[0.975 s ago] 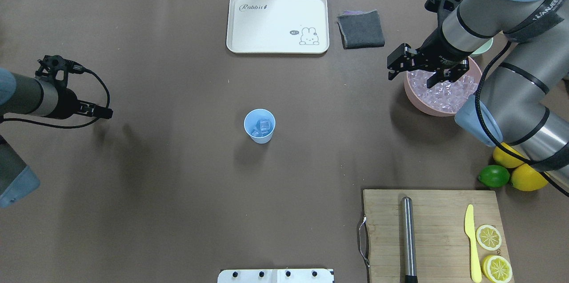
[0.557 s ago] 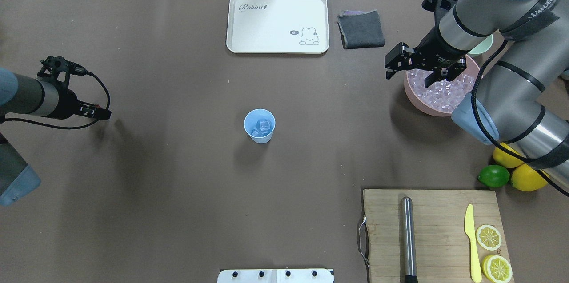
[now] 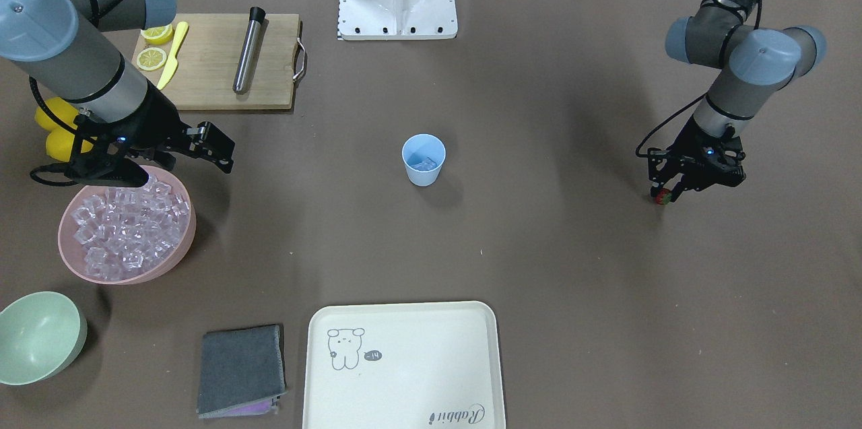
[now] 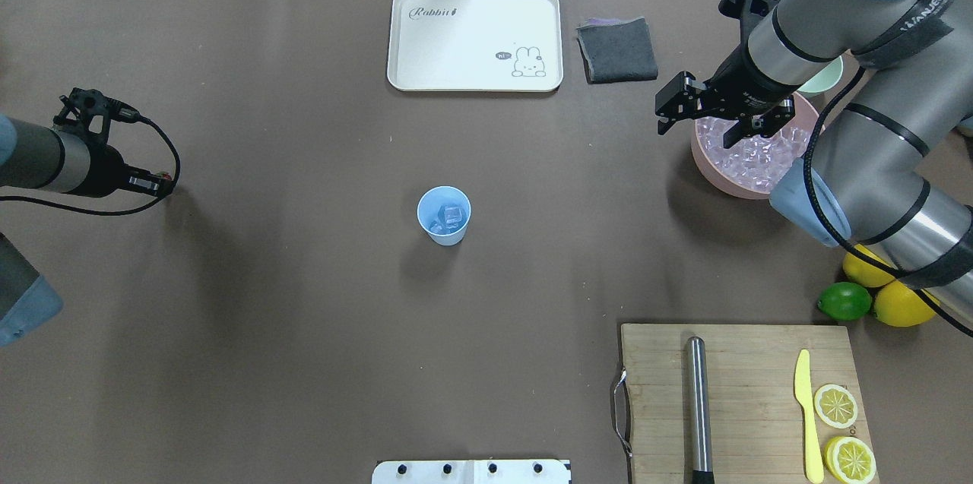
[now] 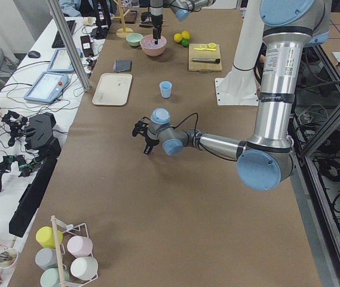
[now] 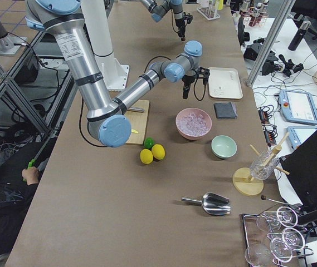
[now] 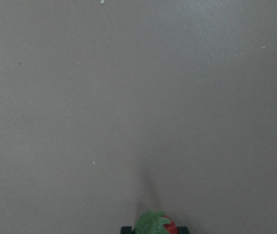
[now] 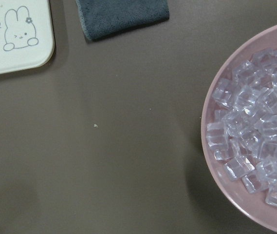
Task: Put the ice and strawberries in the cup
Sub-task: 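Lift the strawberry with the left gripper and carry it over the blue cup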
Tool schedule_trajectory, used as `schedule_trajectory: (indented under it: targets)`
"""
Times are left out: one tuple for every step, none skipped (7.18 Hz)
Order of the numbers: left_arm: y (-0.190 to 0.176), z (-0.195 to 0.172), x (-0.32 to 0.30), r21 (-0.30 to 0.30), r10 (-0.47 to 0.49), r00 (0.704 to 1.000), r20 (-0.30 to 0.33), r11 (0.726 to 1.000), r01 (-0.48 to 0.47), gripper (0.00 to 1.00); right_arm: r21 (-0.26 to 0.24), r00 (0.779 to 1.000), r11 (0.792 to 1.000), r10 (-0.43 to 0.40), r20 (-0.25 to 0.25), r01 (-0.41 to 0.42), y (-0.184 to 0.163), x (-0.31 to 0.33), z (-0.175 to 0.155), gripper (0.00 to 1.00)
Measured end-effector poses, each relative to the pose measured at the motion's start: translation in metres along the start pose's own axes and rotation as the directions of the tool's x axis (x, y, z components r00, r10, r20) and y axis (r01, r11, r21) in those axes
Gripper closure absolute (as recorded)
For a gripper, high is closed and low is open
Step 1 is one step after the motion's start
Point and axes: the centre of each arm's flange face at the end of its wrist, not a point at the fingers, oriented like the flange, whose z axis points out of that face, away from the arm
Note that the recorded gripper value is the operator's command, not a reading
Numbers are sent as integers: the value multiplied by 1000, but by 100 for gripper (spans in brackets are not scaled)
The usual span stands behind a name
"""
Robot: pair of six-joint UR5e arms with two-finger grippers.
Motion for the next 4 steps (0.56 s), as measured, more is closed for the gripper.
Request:
schedule_trajectory:
  targets:
    - [-16,-21,-10,27,4,1000,-18,1000,-3,100,0,1000,1000,1,1,-1,0,0,0,1]
    - [-36,-55,-19,48,-10,998,-70,999,13,100,0,1000,1000,3,2,-3,0,0,-1,1]
    - [-62,-93,-10,61,-52,991,-127,996,60,100,-1,1000,1000,3,2,-3,0,0,-1,1]
    - [-91,-127,22,63,-115,979,-167,990,127,100,-1,1000,1000,3,2,-3,0,0,-1,1]
